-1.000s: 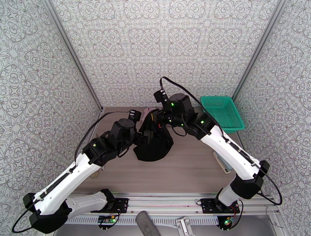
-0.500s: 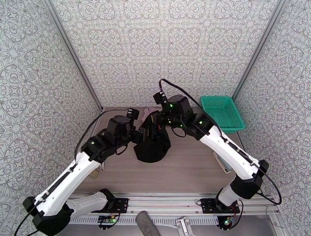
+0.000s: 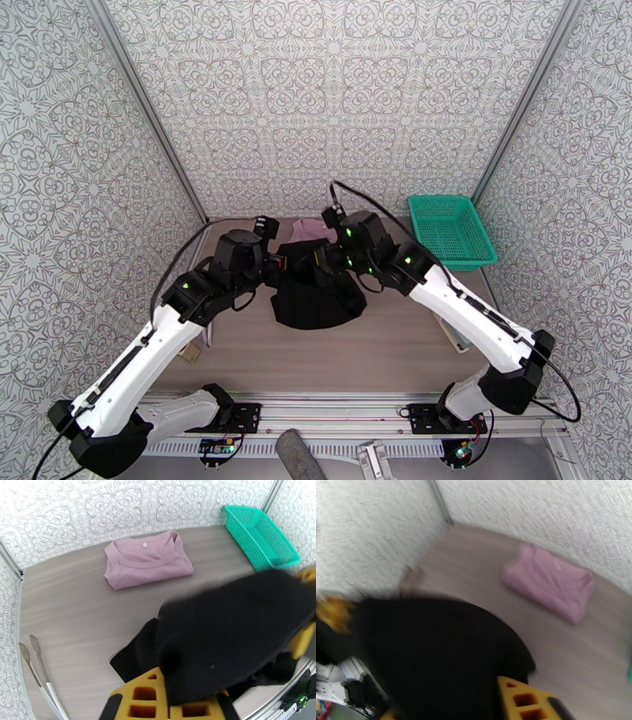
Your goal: Fold and stack the mixed laundry pile
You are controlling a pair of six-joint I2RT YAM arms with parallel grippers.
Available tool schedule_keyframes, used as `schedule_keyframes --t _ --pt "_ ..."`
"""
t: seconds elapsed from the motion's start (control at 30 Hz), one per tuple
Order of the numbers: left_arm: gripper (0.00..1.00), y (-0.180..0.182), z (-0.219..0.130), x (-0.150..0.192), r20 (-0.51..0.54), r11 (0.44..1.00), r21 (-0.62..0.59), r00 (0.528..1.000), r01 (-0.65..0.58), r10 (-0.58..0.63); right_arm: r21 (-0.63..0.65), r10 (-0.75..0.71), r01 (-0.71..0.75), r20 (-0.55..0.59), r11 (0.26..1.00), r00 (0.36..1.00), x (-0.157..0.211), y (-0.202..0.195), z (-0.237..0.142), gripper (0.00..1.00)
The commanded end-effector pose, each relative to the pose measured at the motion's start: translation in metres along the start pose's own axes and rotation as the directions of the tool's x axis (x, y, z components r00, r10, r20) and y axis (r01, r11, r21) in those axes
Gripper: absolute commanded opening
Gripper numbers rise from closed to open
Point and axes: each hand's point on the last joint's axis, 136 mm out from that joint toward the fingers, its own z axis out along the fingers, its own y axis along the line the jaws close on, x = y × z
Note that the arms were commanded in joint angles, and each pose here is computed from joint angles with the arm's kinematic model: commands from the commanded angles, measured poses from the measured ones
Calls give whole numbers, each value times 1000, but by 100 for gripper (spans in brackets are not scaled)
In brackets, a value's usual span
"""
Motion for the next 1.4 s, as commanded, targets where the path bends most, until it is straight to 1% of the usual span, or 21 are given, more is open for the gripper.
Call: schedule_keyframes --t 0.0,0.03,0.13,0.23,0.5,0.63,0.8,0.87,0.9,1.0,1.03,1.1,1.2,1.3,1.37 --pt "0 -1 -10 -16 9 1000 3 1000 -22 22 57 71 -68 -58 996 996 42 -17 15 57" --pt "0 -3 -9 -18 8 1000 12 1000 -24 24 52 94 -90 -81 995 992 57 -18 22 60" --pt "0 -9 -7 -23 5 999 26 1000 -28 27 90 144 -134 -124 987 982 94 -29 37 62" --pt "0 -13 -6 -26 5 999 31 999 -34 34 157 178 -156 -140 975 974 117 -44 42 62" --pt "0 -8 -9 -28 8 999 -5 999 -47 47 224 249 -212 -154 951 956 144 -60 29 62" --pt "0 -4 -12 -33 16 998 -24 998 -53 53 240 279 -236 -165 942 946 158 -66 26 60" --pt "0 -6 -15 -41 33 998 -24 998 -56 56 241 306 -262 -170 934 937 164 -66 29 56" --pt "0 -6 -17 -43 39 998 -23 998 -56 57 238 313 -270 -170 933 934 166 -65 31 52" --pt "0 -6 -17 -43 39 998 -22 998 -56 57 239 312 -268 -170 933 935 166 -65 32 45" --pt "0 -4 -22 -45 44 998 -27 997 -58 59 266 294 -249 -146 931 944 158 -71 25 10" --pt "0 -2 -25 -45 44 998 -32 997 -59 60 273 278 -235 -131 933 952 151 -72 18 2" --pt "0 4 -29 -45 37 997 -47 998 -57 59 280 244 -208 -98 937 965 134 -74 2 0" --pt "0 17 -40 -46 31 995 -83 998 -55 57 235 188 -173 -45 957 981 104 -66 -29 0" --pt "0 35 -60 -52 46 990 -134 997 -48 55 128 153 -149 -24 981 988 80 -46 -55 0" --pt "0 52 -78 -60 70 983 -183 996 -37 50 22 138 -138 -35 990 990 69 -24 -66 0"
